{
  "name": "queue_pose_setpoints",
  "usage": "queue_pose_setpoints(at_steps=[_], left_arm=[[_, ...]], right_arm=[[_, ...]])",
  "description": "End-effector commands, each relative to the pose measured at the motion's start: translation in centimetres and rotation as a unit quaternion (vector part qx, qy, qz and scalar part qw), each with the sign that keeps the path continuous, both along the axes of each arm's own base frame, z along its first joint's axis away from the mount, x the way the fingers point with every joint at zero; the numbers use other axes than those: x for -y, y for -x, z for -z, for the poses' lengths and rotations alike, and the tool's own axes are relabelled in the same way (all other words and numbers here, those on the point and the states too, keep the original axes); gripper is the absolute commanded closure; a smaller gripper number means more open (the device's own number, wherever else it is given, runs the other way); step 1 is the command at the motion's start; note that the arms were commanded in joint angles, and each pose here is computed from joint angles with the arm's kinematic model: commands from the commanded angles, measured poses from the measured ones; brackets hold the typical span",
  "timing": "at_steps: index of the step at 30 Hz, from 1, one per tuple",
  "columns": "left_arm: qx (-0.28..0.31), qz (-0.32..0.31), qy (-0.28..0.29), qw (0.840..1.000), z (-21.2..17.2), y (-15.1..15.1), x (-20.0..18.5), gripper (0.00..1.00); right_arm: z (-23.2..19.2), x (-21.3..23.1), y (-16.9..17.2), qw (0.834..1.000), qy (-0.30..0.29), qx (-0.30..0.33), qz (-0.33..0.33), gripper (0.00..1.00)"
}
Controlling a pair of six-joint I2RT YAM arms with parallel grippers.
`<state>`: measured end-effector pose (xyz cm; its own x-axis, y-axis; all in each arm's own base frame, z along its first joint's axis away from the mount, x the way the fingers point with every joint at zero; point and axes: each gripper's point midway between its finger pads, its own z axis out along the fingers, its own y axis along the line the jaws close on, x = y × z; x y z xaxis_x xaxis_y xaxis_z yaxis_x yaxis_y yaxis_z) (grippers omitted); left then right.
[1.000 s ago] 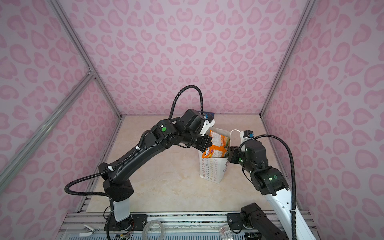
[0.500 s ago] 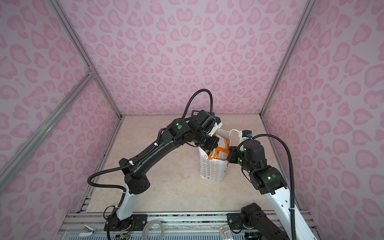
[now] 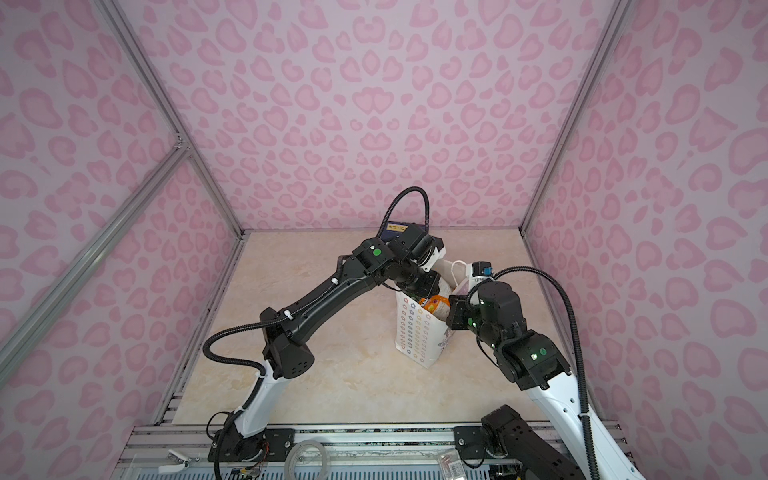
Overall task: Place the snacks into the paper bag
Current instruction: 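Lower the orange packet into the bag and open the left gripper, then withdraw the left gripper upward from the bag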
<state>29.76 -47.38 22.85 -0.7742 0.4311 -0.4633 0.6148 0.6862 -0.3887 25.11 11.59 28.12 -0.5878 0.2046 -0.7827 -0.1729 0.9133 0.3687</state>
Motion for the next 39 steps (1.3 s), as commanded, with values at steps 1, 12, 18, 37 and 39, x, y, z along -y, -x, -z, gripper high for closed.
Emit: queue_pose_setpoints(at_steps=[1, 12, 18, 37, 39], left_arm=[[-0.009, -0.006, -0.023, 1.000, 1.9, -0.5, -0.5, 0.78], [0.003, -0.039, -0.031, 0.999, 1.5, -2.3, -2.1, 0.03], [0.027, 0.018, 0.089, 0.995, -7.8, 1.2, -0.9, 0.03], [0.236, -0.074, 0.124, 0.961, -21.3, 2.3, -12.3, 0.03], [0.251, -0.090, 0.087, 0.960, -19.7, 0.6, -13.1, 0.03]], right_arm=[[-1.8, -0.4, -0.3, 0.999, -0.015, 0.033, -0.007, 1.00], [-1.5, 0.3, -0.2, 1.000, -0.004, 0.030, 0.007, 1.00], [-1.3, 0.6, -0.2, 0.999, 0.001, 0.029, 0.014, 1.00], [-0.7, 0.8, 0.0, 1.000, 0.000, 0.025, 0.019, 1.00], [-0.7, 0.8, 0.0, 0.999, -0.002, 0.025, 0.020, 1.00]])
